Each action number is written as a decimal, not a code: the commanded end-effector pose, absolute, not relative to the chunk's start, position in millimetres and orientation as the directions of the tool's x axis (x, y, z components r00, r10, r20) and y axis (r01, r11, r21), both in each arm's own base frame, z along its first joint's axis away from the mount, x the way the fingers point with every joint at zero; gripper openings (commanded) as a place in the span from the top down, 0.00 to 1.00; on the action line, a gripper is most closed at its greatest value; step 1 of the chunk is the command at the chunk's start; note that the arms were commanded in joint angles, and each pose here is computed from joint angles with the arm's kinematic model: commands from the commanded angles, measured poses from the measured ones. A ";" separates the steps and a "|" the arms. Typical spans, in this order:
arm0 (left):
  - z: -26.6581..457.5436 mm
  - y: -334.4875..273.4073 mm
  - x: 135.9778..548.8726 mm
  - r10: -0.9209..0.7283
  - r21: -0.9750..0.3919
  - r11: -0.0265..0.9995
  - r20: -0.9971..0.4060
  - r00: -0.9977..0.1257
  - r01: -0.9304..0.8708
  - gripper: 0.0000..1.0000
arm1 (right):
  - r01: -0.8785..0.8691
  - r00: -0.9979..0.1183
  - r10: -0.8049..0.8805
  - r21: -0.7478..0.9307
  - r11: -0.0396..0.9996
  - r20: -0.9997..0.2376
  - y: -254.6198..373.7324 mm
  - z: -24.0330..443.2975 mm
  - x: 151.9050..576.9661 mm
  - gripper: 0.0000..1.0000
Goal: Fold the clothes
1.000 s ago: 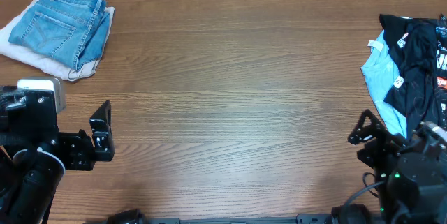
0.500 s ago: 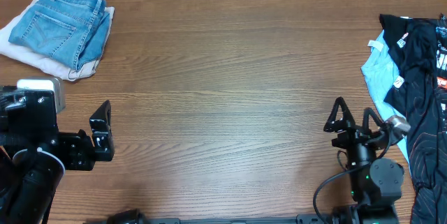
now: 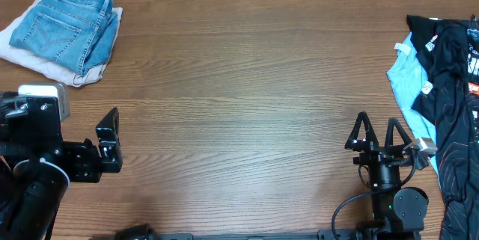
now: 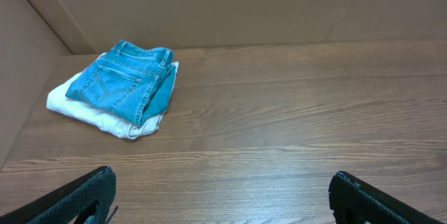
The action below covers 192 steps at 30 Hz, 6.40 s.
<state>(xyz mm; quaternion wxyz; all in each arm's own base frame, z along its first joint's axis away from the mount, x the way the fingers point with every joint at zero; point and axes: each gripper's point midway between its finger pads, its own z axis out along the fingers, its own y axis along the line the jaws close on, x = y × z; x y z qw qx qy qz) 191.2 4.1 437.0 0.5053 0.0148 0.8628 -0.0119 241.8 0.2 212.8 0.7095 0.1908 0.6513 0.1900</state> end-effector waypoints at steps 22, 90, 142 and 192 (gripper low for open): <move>437.6 4.6 191.5 0.017 0.000 0.999 -0.873 -0.487 0.036 0.00 | -0.059 -0.040 0.320 0.322 0.945 -0.947 16.0 170.8 246.0 0.00; 205.1 -20.1 288.4 -0.226 -0.248 0.964 -0.953 -0.203 0.090 0.00 | -0.060 -0.046 0.320 0.322 0.945 -0.946 16.6 169.5 245.9 0.00; 157.2 -5.0 246.1 -0.129 -0.131 0.991 -0.989 -0.076 0.031 0.00 | -0.060 -0.046 0.320 0.322 0.945 -0.946 16.6 169.5 245.9 0.00; 157.2 -5.0 246.1 -0.129 -0.131 0.991 -0.989 -0.076 0.031 0.00 | -0.060 -0.046 0.320 0.322 0.945 -0.946 16.6 169.5 245.9 0.00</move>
